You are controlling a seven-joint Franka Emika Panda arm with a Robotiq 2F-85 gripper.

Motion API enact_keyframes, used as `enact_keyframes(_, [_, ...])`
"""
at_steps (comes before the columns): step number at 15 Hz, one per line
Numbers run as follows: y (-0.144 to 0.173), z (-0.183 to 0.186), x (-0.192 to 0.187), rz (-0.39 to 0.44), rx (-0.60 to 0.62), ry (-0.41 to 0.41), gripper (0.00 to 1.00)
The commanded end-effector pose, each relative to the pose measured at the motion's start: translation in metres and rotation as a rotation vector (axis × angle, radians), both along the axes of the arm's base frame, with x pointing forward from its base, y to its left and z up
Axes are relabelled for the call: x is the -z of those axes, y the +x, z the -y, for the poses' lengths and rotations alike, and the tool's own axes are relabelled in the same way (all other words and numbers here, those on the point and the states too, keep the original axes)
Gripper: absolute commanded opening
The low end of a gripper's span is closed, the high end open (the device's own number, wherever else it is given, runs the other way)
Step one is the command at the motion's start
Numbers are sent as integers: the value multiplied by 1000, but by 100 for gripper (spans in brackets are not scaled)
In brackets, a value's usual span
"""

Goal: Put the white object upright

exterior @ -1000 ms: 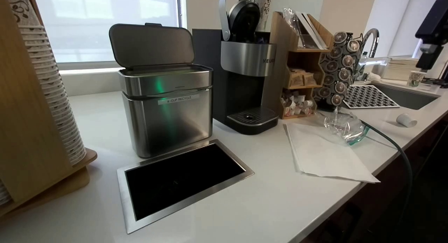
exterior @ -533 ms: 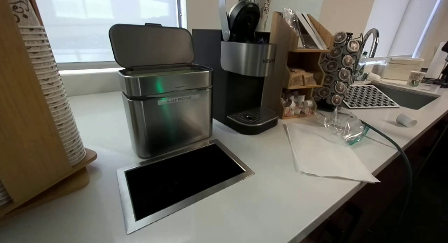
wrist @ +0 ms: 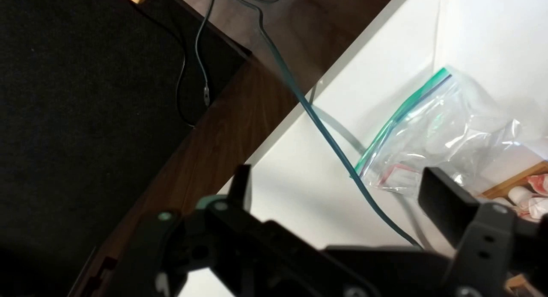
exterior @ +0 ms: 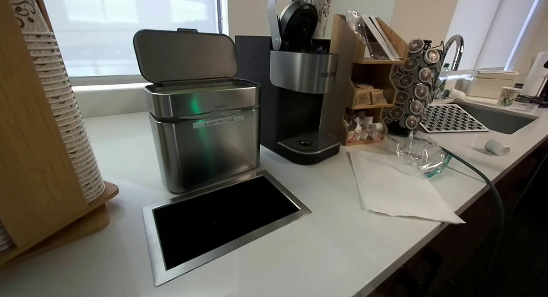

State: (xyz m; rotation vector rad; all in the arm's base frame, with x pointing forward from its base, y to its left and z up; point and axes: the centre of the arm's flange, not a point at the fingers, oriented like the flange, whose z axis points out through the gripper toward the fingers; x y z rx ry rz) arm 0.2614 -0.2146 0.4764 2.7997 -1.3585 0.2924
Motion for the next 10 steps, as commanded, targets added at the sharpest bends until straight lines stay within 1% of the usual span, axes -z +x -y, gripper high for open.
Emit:
enact_keyframes(1, [-2, -7, 3, -6, -20, -25, 100])
enact_keyframes(2, [-2, -5, 6, -20, -32, -37, 100])
enact_keyframes(3, [-1, 2, 9, -21, -31, -60, 100])
enact_keyframes(5, [-2, 20, 12, -19, -18, -74, 100])
enact_keyframes(6, [-3, 31, 14, -5, -36, -72, 100])
enact_keyframes(7, [-3, 43, 16, 6, -88, -45, 100])
enact_keyframes(10, [-8, 78, 23, 59, -147, -47, 100])
